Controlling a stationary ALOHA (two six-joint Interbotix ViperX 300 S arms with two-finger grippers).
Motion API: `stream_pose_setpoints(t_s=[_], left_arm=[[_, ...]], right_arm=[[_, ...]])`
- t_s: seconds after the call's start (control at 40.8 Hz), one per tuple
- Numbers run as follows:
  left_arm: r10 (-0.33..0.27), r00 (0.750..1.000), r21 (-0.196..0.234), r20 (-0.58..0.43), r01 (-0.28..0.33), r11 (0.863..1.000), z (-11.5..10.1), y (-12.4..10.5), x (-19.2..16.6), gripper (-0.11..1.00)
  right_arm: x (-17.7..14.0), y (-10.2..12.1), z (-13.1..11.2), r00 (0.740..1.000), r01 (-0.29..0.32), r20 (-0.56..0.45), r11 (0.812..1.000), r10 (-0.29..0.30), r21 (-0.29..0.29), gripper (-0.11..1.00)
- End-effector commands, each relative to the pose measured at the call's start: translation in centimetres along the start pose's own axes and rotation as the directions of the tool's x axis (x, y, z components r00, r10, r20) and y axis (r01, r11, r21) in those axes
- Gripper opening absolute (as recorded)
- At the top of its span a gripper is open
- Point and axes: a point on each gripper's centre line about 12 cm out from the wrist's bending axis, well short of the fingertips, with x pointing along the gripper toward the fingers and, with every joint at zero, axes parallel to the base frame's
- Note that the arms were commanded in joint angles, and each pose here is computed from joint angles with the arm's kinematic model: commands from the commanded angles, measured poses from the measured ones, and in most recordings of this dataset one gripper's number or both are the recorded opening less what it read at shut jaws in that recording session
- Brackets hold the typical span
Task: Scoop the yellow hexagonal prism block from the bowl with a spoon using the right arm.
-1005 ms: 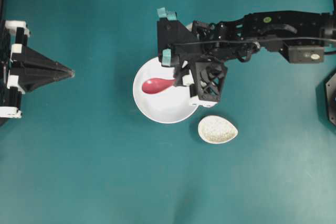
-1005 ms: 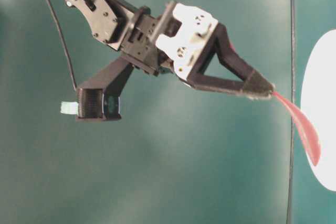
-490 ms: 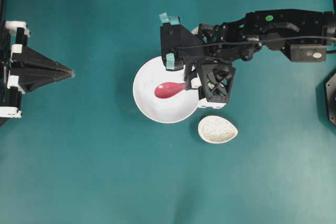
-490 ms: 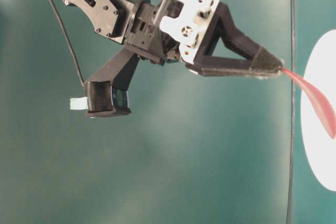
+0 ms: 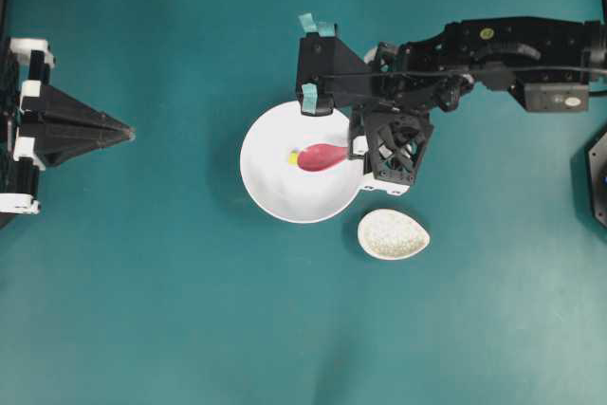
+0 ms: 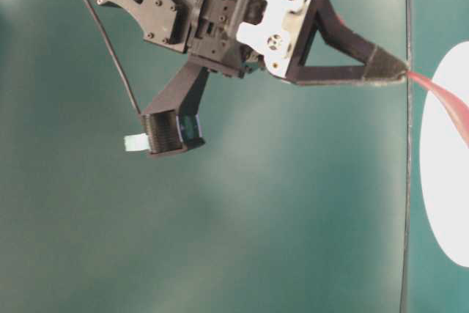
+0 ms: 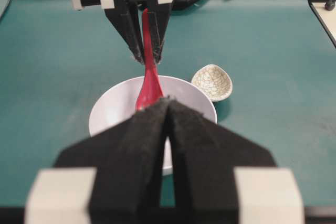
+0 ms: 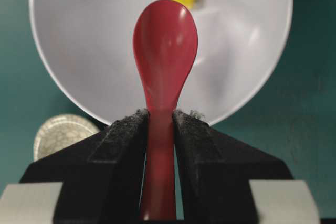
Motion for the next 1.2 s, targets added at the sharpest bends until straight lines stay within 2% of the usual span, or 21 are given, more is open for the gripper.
stream_pose_setpoints(t_s=[0.0, 0.245, 0.588, 1.177], left_arm=[[0.002, 1.0, 0.003, 0.021, -0.002, 1.0, 0.8, 0.0, 0.1, -0.01], [0.0, 1.0, 0.005, 0.021, 0.0, 1.0, 0.8, 0.0, 0.1, -0.01], [0.0, 1.0, 0.003, 0.026, 0.0, 1.0, 0.9, 0.0, 0.1, -0.01], [0.0, 1.0, 0.003, 0.029, 0.0, 1.0, 0.9, 0.0, 0.1, -0.01]], right_arm=[[-1.3, 0.3, 0.2, 0.999, 0.0, 0.034, 1.0, 0.0, 0.002, 0.22], [0.2, 0.3, -0.4, 1.0, -0.001, -0.011, 1.0, 0.001, 0.006, 0.22], [0.9, 0.4, -0.2, 1.0, -0.002, -0.024, 1.0, 0.002, 0.004, 0.22], [1.9, 0.3, 1.2, 1.0, -0.002, -0.022, 1.0, 0.002, -0.011, 0.22]])
